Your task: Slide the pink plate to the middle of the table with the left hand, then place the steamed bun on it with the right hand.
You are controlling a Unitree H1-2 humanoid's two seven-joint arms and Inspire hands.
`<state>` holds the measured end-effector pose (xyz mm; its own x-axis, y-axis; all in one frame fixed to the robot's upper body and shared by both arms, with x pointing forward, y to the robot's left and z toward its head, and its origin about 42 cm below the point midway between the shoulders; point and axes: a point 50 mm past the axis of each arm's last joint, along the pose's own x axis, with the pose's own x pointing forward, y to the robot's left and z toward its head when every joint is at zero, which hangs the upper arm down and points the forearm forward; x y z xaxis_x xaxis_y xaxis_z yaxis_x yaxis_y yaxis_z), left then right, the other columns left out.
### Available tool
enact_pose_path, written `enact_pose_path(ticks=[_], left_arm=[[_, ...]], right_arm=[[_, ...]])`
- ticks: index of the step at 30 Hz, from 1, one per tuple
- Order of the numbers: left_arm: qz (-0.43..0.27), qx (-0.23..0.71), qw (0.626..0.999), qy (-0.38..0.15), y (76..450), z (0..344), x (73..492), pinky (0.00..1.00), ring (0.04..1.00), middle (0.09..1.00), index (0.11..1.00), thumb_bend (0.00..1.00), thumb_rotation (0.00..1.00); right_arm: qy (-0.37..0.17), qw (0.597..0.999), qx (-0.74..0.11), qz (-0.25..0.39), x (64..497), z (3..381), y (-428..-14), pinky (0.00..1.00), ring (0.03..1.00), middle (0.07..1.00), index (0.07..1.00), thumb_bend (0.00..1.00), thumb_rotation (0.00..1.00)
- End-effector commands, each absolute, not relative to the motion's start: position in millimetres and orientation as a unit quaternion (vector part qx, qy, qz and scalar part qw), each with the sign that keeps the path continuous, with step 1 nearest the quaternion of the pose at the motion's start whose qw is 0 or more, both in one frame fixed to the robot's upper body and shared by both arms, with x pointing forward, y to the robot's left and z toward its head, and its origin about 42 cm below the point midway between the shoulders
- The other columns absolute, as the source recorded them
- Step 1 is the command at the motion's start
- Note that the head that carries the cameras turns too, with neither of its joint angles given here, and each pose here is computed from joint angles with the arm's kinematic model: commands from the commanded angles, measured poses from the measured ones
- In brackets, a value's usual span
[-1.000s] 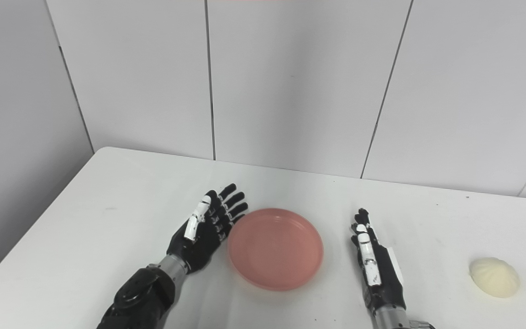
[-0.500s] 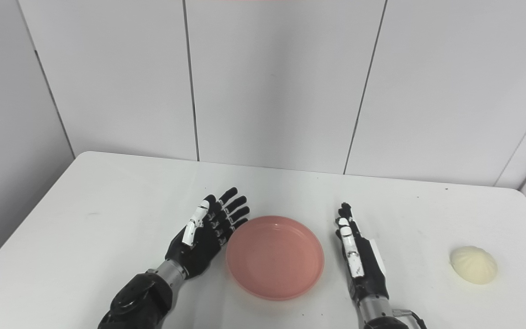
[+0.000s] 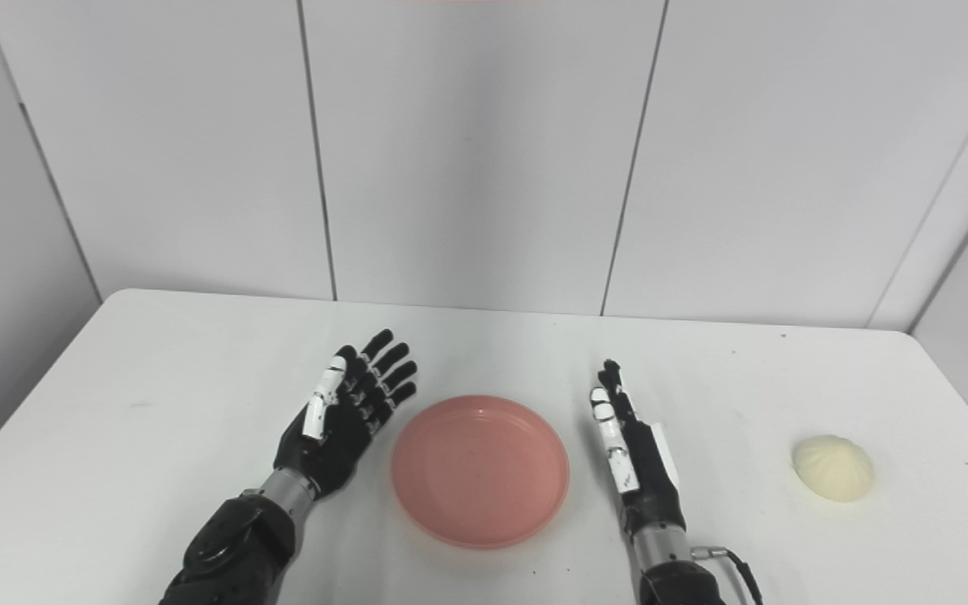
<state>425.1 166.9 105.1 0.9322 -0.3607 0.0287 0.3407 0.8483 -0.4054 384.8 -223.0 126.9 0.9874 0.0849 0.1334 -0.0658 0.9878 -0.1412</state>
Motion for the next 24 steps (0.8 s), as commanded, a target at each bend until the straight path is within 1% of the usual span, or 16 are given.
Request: enact_pose_path(ticks=[1,4,7,9,12,14,15,16,17,19,20,23,24], left_arm=[[-0.129,-0.209,0.96,0.132,192,35,386,0.96,0.944,0.953,0.944,0.42,1.0],[-0.125,-0.223,0.957,0.137,197,31,387,0.95,0.935,0.947,0.939,0.42,1.0],[-0.122,-0.226,0.956,0.139,201,28,389,0.94,0.925,0.937,0.929,0.42,1.0],[-0.122,-0.228,0.956,0.139,204,27,389,0.94,0.92,0.933,0.926,0.42,1.0],[-0.125,-0.227,0.955,0.142,211,21,390,0.93,0.915,0.93,0.92,0.43,1.0],[-0.126,-0.226,0.955,0.144,215,18,390,0.91,0.904,0.921,0.914,0.43,1.0],[-0.126,-0.227,0.955,0.144,217,17,391,0.9,0.894,0.913,0.904,0.44,1.0],[-0.126,-0.23,0.954,0.146,219,16,391,0.89,0.892,0.91,0.902,0.44,1.0],[-0.125,-0.232,0.953,0.147,221,15,391,0.89,0.886,0.904,0.898,0.44,0.99],[-0.125,-0.236,0.952,0.148,225,14,392,0.88,0.88,0.898,0.893,0.45,0.98],[-0.126,-0.237,0.952,0.148,228,14,392,0.88,0.881,0.901,0.894,0.45,0.97],[-0.126,-0.239,0.951,0.148,232,13,393,0.87,0.883,0.902,0.894,0.46,0.96],[-0.127,-0.242,0.951,0.148,233,13,393,0.87,0.883,0.902,0.894,0.46,0.96]], right_arm=[[-0.073,0.993,-0.09,0.018,372,112,-237,0.9,0.915,0.978,1.0,0.56,1.0],[-0.107,0.987,-0.124,-0.004,378,122,-250,0.87,0.886,0.974,0.998,0.58,1.0],[-0.143,0.978,-0.151,-0.025,385,131,-264,0.86,0.887,0.979,0.991,0.64,1.0],[-0.166,0.971,-0.165,-0.036,387,137,-270,0.84,0.879,0.96,0.982,0.65,1.0],[-0.207,0.952,-0.216,-0.071,384,168,-279,0.8,0.861,0.952,0.974,0.67,0.99],[-0.234,0.934,-0.253,-0.09,379,187,-284,0.75,0.822,0.927,0.963,0.68,0.97],[-0.243,0.928,-0.267,-0.097,377,194,-287,0.72,0.813,0.916,0.952,0.68,0.9],[-0.253,0.917,-0.288,-0.109,374,202,-291,0.71,0.81,0.913,0.949,0.68,0.88],[-0.262,0.905,-0.312,-0.123,371,209,-295,0.68,0.799,0.899,0.933,0.7,0.82],[-0.272,0.88,-0.359,-0.149,367,221,-301,0.65,0.792,0.887,0.907,0.74,0.76],[-0.27,0.87,-0.381,-0.156,365,226,-306,0.67,0.808,0.889,0.898,0.75,0.73],[-0.259,0.855,-0.417,-0.167,363,234,-319,0.7,0.836,0.901,0.898,0.82,0.69],[-0.253,0.85,-0.429,-0.169,362,236,-326,0.71,0.839,0.902,0.898,0.83,0.69]])
